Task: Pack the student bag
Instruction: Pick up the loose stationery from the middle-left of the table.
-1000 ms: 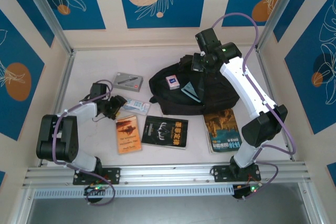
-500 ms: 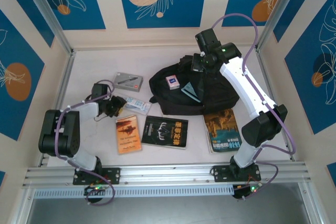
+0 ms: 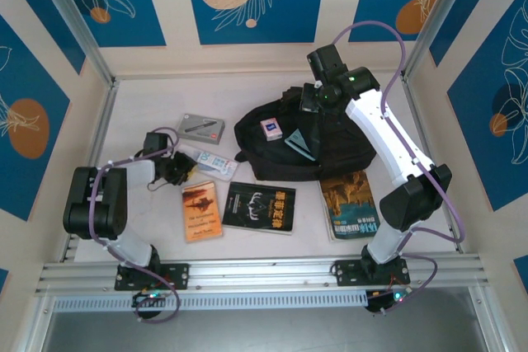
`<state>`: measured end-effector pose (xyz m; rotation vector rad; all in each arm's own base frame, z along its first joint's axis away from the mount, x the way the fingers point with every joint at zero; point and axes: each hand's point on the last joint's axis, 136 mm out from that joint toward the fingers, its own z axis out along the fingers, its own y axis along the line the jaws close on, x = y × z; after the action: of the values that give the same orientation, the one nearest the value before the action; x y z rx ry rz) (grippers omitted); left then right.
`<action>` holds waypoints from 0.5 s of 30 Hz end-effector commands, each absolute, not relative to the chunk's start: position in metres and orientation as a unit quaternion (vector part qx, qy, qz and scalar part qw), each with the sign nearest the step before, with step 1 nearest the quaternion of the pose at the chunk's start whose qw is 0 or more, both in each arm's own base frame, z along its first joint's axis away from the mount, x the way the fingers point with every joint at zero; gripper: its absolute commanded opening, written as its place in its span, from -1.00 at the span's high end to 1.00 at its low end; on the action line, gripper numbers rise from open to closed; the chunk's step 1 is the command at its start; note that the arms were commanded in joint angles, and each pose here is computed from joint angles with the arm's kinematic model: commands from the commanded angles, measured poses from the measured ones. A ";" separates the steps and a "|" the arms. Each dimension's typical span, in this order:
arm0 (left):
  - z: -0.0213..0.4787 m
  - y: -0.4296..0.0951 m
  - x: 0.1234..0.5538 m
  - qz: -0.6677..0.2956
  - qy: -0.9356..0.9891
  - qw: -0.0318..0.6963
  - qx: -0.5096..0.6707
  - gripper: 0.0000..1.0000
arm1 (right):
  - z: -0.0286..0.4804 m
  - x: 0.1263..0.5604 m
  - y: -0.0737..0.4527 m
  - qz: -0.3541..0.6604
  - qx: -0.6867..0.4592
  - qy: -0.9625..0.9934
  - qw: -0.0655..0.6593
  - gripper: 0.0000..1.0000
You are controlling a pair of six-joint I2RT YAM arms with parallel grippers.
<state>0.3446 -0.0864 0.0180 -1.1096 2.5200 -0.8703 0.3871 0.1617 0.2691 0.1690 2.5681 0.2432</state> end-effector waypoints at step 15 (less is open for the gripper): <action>0.072 -0.085 0.371 -0.309 0.866 0.191 -0.345 1.00 | 0.284 0.378 0.161 0.095 0.041 0.953 0.283 1.00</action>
<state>0.3637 -0.0859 0.0435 -1.0376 2.4733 -0.8750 0.3870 0.1615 0.2690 0.1352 2.5691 0.2324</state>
